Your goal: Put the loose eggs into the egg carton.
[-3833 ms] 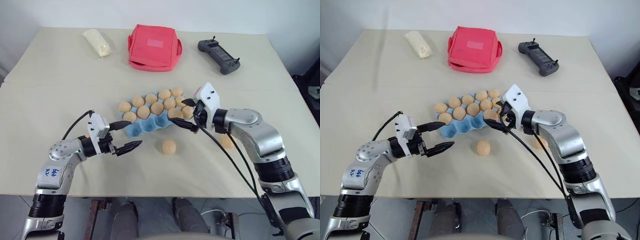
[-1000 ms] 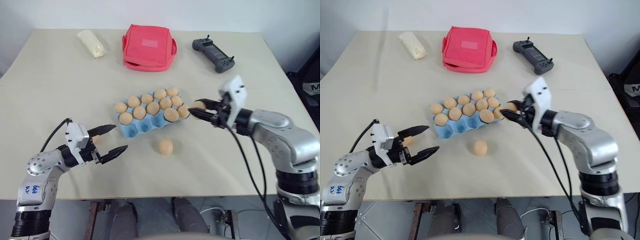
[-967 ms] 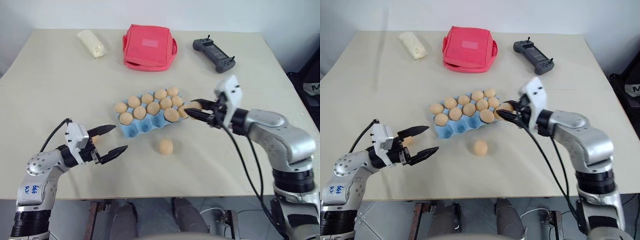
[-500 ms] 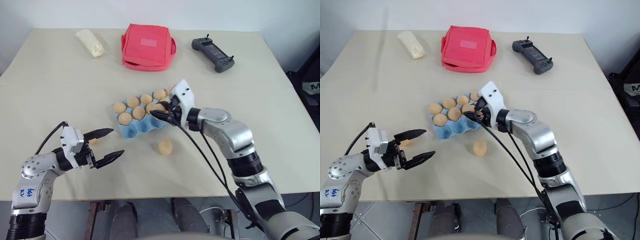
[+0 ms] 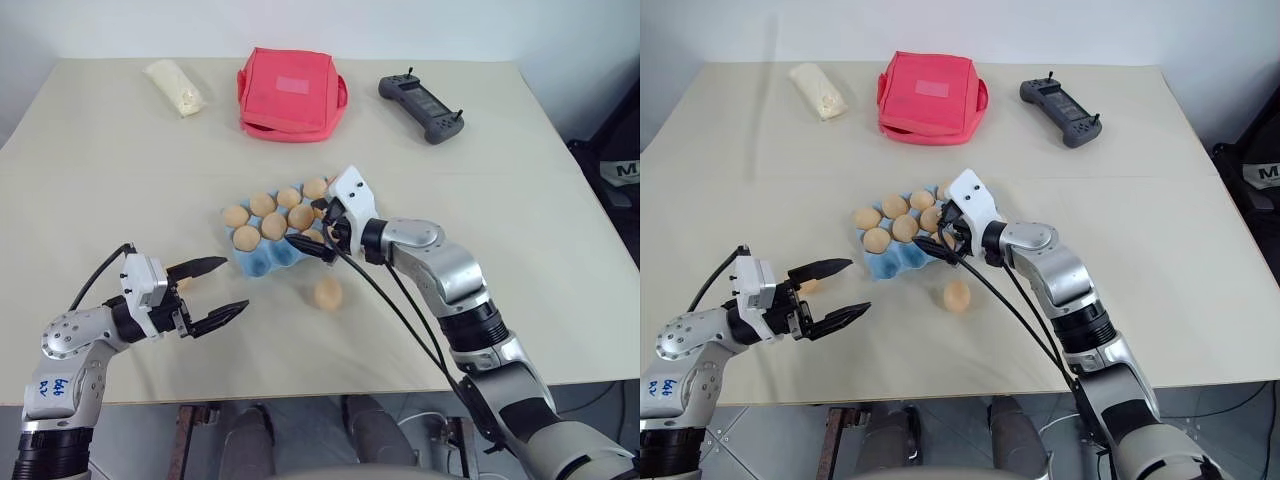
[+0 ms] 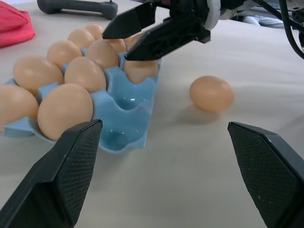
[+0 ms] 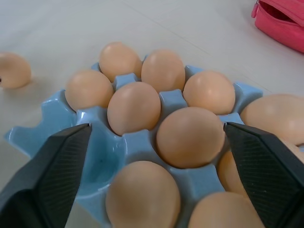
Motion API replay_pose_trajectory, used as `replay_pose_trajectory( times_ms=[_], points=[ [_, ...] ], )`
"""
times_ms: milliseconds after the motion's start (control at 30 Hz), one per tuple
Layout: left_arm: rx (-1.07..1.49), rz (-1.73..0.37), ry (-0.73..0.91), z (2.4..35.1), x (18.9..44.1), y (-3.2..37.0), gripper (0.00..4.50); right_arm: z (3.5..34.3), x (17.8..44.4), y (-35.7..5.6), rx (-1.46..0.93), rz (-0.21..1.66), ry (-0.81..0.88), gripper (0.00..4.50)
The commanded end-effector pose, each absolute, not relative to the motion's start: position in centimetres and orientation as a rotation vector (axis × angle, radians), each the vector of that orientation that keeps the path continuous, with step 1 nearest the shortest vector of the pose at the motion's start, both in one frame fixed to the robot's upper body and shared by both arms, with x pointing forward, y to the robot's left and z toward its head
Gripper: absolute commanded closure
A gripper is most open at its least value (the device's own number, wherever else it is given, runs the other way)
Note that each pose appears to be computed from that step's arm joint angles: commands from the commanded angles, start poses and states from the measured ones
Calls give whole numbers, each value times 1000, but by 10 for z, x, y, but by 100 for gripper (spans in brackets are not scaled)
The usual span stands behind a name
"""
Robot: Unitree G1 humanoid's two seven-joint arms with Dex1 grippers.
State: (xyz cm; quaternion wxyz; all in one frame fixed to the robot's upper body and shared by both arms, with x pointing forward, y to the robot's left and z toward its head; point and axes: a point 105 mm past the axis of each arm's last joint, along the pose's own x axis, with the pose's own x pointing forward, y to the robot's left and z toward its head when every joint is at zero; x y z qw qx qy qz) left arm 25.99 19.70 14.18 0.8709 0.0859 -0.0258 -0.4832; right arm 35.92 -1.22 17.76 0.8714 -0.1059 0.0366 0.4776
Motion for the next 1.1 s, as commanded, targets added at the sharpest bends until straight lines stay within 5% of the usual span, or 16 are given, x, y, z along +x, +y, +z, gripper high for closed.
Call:
replay_pose_trajectory(
  times_ms=[33, 200, 633, 1100],
  points=[
    [189, -1027, -101, 152, 258, 193, 0, 219, 349, -26, -226, 1008, -38, 3],
    [182, -1026, -92, 151, 260, 195, 0, 236, 313, -67, -253, 1084, -24, 3],
    [183, -967, -76, 147, 272, 208, 0, 181, 255, -155, -330, 1137, 333, 3],
    [189, -979, -88, 150, 266, 206, 0, 173, 258, -123, -395, 1261, 278, 3]
  ],
)
